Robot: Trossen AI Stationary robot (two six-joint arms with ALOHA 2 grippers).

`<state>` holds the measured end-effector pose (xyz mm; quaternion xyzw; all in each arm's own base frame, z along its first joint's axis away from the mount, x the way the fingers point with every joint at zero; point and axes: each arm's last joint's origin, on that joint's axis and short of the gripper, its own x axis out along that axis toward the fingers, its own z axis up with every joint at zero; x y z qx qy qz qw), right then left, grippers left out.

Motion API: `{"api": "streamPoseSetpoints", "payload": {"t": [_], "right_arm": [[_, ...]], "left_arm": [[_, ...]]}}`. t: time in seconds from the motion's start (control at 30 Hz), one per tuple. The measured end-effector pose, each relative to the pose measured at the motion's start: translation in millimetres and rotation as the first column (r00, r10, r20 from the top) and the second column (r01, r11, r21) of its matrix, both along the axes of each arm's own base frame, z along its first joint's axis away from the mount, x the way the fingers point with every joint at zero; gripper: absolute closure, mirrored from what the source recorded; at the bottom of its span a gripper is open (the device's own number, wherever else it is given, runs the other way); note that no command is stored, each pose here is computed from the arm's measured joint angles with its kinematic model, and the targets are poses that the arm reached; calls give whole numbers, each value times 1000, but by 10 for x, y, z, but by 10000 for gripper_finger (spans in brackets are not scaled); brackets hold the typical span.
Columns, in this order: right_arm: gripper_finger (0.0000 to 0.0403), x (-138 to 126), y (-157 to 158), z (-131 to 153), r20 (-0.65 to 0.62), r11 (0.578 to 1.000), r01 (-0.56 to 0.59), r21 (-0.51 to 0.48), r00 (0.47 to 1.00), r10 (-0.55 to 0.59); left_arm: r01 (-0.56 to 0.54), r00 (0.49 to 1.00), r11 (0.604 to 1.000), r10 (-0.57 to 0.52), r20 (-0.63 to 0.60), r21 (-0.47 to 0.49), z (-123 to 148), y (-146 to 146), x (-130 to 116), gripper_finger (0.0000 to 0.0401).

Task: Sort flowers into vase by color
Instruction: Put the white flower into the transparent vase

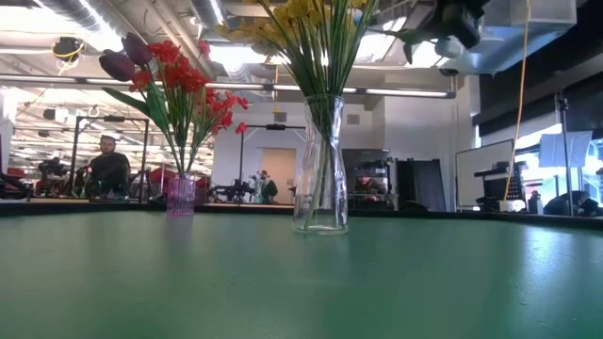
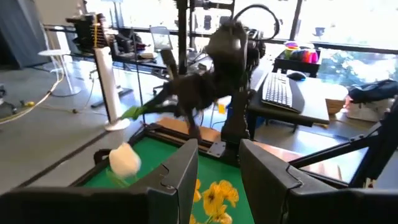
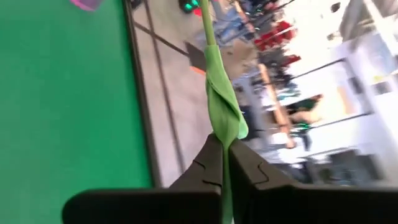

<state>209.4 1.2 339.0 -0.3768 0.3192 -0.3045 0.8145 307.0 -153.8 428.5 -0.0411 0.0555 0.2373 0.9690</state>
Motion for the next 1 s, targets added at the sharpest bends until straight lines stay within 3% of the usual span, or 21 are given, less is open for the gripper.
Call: {"api": "streamPoseSetpoints", "payload": {"t": [0.27, 0.4, 0.53, 0.7, 1.0], "right_arm": [[402, 314, 402, -47, -108, 961, -28, -277, 994, -2], [402, 390, 557, 60, -80, 934, -33, -356, 997, 5], [402, 394, 651, 130, -74, 917, -104, -384, 994, 82], [402, 398, 667, 138, -90, 907, -140, -398, 989, 114], [402, 423, 684, 137, -88, 891, -234, -390, 972, 217]], "left_arm": [[30, 995, 983, -12, -97, 180, 108, 205, 76, 287], [-6, 981, 945, 69, -182, 327, 97, 353, 124, 287], [-23, 962, 919, 128, -242, 394, 62, 520, 187, 287], [-80, 950, 921, 186, -251, 381, 42, 735, 242, 287], [5, 940, 970, 78, -331, 242, -127, 1004, 363, 287]]}}
